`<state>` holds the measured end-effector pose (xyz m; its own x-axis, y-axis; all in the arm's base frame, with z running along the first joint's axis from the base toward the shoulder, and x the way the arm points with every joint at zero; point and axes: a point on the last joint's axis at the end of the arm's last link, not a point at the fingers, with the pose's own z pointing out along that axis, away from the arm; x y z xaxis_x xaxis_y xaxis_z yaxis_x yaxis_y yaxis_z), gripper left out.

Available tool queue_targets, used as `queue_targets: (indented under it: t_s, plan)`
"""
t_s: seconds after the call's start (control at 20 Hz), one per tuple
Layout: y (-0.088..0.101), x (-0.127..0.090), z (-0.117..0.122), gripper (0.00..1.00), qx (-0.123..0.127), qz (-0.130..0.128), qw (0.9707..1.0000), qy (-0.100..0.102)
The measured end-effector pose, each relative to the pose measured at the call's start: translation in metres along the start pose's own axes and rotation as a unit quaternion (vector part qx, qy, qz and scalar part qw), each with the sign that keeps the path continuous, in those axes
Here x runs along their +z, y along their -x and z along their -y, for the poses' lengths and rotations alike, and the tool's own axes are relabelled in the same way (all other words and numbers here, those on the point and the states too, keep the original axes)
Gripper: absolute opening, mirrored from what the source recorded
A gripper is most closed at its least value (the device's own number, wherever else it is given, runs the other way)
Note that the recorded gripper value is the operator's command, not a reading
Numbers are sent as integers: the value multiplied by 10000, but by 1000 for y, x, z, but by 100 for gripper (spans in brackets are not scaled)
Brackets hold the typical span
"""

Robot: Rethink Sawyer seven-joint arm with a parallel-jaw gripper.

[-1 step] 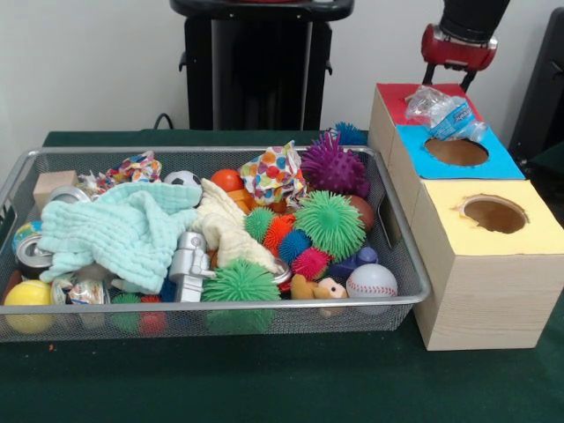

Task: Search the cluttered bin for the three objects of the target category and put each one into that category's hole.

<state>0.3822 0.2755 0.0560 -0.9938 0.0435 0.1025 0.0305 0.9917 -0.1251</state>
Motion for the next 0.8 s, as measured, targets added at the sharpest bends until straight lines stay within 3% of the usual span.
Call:
queue_targets:
  t_s: [0.45,0.8]
  plan:
    - [1,-2,0,100,18,-85,10000,12]
    - [4,-37,3,100,122,-333,9992,184]
